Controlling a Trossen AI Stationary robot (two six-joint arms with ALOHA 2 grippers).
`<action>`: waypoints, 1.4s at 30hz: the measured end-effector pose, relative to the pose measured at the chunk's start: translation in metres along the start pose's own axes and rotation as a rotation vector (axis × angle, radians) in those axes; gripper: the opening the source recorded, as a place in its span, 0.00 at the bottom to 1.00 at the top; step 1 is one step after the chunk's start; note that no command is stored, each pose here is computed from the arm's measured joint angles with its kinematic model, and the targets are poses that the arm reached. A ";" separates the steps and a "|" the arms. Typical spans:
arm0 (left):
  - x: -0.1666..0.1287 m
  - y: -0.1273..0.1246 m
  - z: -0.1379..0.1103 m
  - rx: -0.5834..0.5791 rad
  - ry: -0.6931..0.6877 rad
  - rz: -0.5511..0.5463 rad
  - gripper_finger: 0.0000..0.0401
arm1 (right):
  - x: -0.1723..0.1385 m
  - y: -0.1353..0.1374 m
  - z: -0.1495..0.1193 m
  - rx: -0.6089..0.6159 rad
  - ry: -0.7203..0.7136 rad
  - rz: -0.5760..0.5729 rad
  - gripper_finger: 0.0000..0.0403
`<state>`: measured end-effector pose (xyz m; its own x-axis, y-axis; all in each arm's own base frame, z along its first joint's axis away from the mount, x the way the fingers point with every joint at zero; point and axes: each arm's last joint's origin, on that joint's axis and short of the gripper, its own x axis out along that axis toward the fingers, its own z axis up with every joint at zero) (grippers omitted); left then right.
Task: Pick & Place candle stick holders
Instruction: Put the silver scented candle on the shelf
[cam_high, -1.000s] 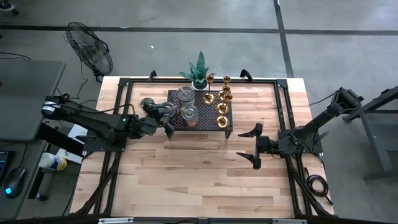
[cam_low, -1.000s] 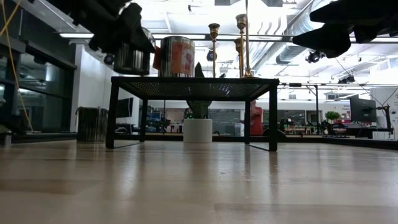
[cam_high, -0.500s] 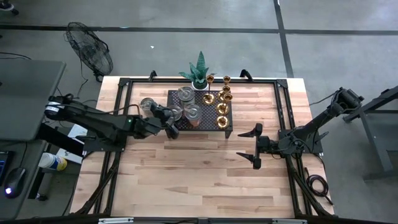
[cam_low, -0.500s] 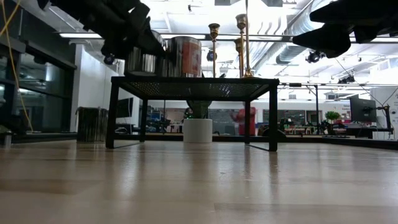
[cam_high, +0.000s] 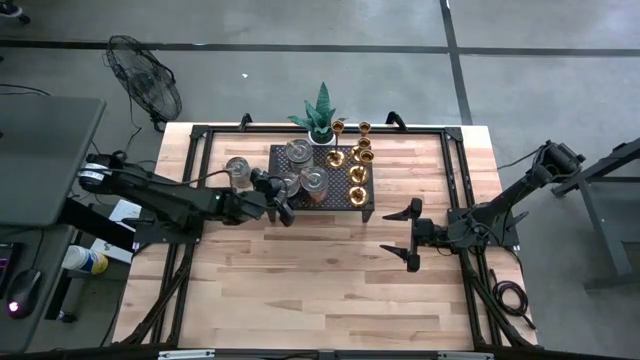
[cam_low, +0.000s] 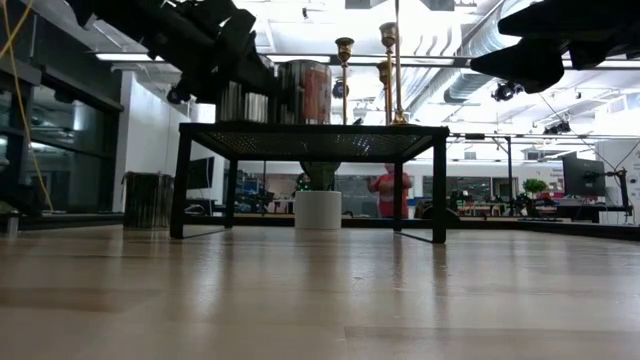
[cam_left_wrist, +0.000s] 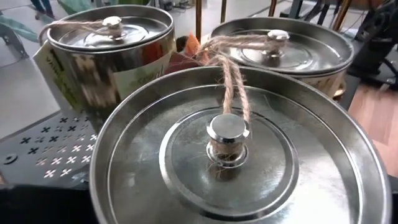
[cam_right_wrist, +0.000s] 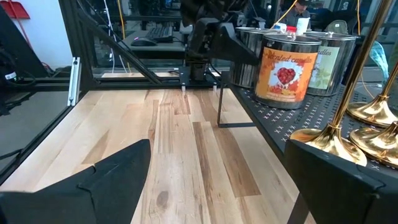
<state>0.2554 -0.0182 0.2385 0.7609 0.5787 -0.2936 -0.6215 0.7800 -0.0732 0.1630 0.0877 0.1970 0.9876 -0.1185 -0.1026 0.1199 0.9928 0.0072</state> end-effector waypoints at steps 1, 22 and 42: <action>0.001 -0.001 0.000 -0.005 -0.005 -0.002 0.85 | 0.000 0.000 0.000 0.000 0.000 0.000 0.90; 0.021 0.004 0.010 0.018 -0.015 0.050 0.85 | 0.000 0.000 0.000 0.000 0.000 0.000 0.90; 0.036 -0.008 0.011 0.004 -0.009 -0.018 0.85 | 0.000 0.000 0.000 0.000 0.000 0.000 0.90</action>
<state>0.2898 -0.0010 0.2391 0.7736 0.5668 -0.2833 -0.6069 0.7913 -0.0744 0.1630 0.0877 0.1970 0.9876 -0.1187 -0.1027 0.1200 0.9927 0.0069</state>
